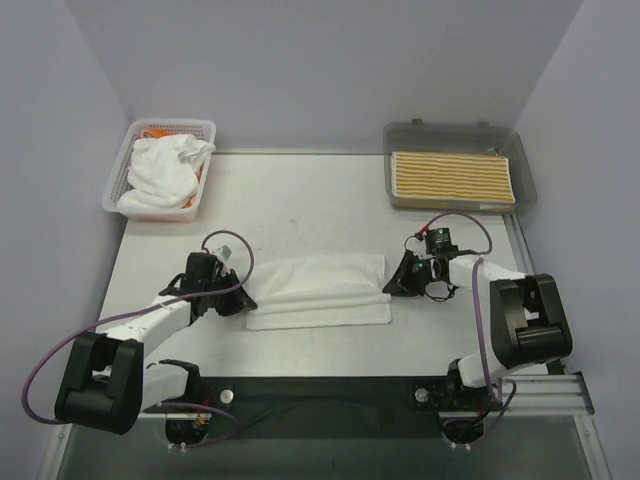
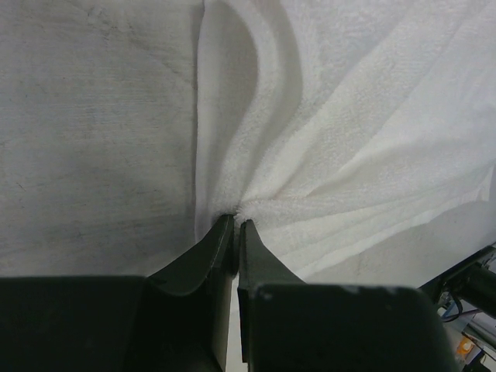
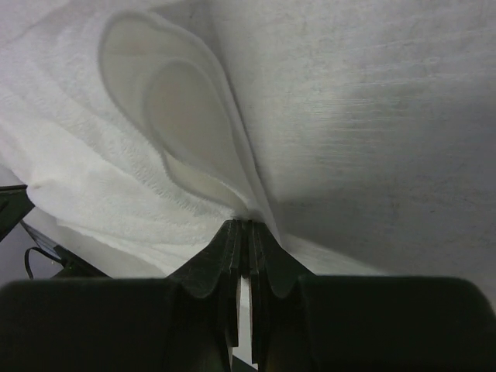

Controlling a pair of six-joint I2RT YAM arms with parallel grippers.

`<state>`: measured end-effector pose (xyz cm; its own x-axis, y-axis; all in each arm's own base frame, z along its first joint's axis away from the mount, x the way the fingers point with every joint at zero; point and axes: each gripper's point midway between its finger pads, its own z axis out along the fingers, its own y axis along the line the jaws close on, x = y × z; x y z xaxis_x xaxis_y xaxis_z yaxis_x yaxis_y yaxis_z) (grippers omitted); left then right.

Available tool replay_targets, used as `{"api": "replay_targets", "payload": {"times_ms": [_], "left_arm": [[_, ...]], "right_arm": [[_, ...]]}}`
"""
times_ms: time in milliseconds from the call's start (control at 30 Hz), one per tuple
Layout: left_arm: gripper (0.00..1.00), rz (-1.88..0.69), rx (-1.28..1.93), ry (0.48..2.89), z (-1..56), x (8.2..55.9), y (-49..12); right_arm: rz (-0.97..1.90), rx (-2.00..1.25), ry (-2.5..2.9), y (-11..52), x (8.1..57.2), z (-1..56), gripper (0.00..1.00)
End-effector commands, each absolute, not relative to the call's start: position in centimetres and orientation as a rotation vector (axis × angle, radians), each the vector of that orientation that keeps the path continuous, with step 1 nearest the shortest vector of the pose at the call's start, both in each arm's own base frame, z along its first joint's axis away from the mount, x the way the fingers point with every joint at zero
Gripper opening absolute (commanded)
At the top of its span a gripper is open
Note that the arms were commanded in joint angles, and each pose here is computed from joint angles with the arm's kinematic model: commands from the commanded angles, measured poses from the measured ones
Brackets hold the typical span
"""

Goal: Fold and stack the towels
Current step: Fold the towel

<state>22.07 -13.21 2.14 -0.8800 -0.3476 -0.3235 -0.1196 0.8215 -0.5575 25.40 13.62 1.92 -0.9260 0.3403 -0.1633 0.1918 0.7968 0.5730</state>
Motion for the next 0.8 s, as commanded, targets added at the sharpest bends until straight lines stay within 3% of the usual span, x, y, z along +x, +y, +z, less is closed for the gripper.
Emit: {"api": "replay_targets", "payload": {"times_ms": [0,267,500,767], "left_arm": [[0.00,-0.680,-0.383,2.568,2.0,23.3,-12.6],[0.00,-0.686,-0.370,2.501,3.9,26.3,-13.0],[0.00,-0.682,-0.253,2.404,8.5,29.2,-13.4],[0.00,-0.598,-0.183,2.321,13.3,31.9,-11.9]], "right_arm": [[0.802,0.473,2.828,13.3,23.7,0.2,0.00],[0.679,0.458,2.804,12.1,26.7,-0.4,0.00],[0.683,0.419,2.669,12.2,30.6,4.6,0.00],[0.708,0.394,2.604,12.6,30.4,7.8,0.00]]}}
